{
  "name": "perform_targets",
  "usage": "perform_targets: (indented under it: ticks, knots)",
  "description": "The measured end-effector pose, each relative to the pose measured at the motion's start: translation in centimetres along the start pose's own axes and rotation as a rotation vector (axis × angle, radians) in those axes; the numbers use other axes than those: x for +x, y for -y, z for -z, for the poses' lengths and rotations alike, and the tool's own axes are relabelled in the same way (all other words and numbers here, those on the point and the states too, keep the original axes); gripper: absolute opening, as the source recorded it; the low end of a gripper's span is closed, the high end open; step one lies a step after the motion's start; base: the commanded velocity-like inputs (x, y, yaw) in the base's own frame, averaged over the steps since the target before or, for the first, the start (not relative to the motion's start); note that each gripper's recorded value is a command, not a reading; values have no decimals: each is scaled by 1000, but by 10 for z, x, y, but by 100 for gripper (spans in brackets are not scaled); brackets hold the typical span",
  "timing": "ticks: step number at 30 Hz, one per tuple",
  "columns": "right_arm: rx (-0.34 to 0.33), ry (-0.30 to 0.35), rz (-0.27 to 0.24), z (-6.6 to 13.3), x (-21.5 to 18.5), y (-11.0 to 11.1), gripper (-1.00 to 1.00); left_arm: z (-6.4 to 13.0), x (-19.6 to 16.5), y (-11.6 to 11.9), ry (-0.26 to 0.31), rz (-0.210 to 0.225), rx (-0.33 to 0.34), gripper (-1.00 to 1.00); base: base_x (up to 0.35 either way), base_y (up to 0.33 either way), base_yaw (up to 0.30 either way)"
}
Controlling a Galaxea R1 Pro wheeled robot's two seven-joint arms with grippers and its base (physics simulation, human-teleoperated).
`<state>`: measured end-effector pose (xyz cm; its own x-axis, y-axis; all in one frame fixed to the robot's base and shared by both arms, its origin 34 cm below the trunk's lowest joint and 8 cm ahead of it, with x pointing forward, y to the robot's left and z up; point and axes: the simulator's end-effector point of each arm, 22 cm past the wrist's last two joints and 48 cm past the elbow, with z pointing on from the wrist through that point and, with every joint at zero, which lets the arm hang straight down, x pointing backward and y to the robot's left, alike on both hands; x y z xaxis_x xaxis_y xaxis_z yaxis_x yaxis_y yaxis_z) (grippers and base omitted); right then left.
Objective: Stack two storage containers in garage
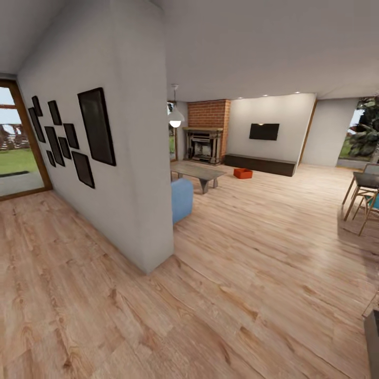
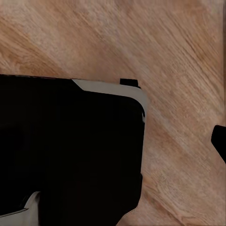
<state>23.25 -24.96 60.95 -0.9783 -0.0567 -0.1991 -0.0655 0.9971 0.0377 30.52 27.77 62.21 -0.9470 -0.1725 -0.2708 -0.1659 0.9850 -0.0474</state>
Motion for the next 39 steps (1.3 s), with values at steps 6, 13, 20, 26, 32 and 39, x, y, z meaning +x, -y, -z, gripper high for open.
perform_targets:
  ticks: [6,13,20,26,32,39]
  knots:
    - [0,1,-2,0,0,0,100,0,-1,0,2,0,0,100,323,0,-17]
    - [2,7,-4,0,-3,1,100,1,-3,0,8,0,1,100,323,0,0]
    - [2,8,-4,0,-3,1,100,1,-3,0,8,0,1,100,323,0,-2]
    - [3,10,-4,0,-4,1,100,1,-4,0,10,0,1,100,323,0,-101]
    - [3,12,-4,1,-5,2,100,1,-5,1,13,0,2,100,323,0,-168]
    - [3,16,-4,1,-6,2,100,1,-6,1,16,0,3,100,323,0,-174]
